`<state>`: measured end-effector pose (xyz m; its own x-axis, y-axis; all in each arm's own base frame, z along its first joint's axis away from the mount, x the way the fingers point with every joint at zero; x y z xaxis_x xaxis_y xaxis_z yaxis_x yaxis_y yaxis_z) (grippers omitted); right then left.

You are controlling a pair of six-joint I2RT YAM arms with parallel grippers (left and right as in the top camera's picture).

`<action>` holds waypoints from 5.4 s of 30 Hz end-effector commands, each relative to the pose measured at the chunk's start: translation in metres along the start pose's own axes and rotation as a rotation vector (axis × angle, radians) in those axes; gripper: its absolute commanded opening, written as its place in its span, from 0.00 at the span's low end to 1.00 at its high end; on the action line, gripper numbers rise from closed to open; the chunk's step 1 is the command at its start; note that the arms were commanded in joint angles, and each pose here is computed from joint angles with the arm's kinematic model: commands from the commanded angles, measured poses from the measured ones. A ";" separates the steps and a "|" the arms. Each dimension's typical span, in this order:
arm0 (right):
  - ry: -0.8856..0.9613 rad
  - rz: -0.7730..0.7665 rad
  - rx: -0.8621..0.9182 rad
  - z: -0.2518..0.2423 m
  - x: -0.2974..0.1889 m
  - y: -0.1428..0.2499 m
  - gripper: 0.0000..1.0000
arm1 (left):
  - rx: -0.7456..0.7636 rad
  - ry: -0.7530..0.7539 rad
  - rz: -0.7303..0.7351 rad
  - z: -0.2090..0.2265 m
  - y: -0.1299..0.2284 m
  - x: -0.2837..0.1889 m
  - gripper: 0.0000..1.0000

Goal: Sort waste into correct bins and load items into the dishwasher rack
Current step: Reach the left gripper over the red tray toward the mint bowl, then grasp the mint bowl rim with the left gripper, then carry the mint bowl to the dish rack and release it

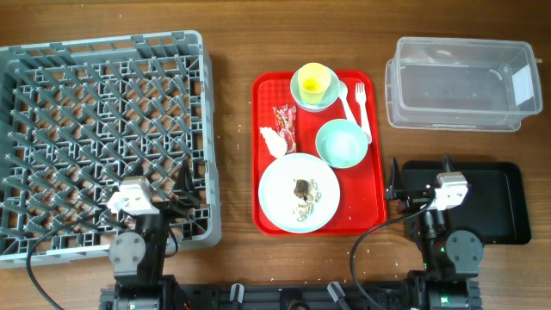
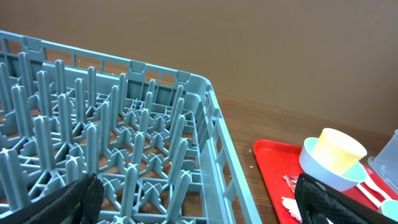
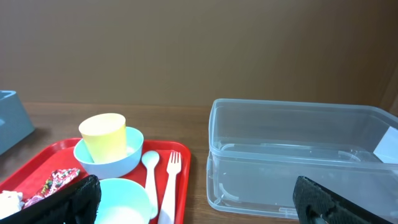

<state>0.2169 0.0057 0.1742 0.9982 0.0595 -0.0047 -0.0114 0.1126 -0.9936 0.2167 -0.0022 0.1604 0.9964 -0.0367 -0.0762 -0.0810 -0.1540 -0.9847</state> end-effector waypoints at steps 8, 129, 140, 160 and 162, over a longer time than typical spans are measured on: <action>0.014 -0.007 -0.010 -0.002 0.000 -0.001 1.00 | 0.019 0.001 0.013 0.000 0.004 0.001 1.00; 0.014 -0.007 -0.010 -0.002 0.000 -0.001 1.00 | -1.069 0.370 0.744 0.005 -0.144 0.172 0.04; 0.014 -0.007 -0.010 -0.002 0.000 -0.001 1.00 | -1.355 0.253 0.670 0.158 -0.073 0.161 0.04; 0.014 -0.007 -0.010 -0.002 0.000 -0.001 1.00 | -1.553 -0.028 0.680 0.221 -0.024 0.108 0.98; 0.014 -0.007 -0.010 -0.002 0.000 -0.001 1.00 | -1.564 -0.051 0.640 0.234 -0.028 0.098 0.99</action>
<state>0.2171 0.0052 0.1737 0.9984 0.0560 -0.0074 -0.0137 0.1127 -0.9935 0.3356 0.2110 0.1518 0.7777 -0.4999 -0.3811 -0.4038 -0.8620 0.3065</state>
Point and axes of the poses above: each gripper's point midway between its finger pads, its own x axis out along the fingers, its own z axis along the line the jaws close on, y = z × x, the point moved 3 cm from there along -x, back along the fingers, and after that the axes turned 7 degrees about x, right-handed, at the moved point
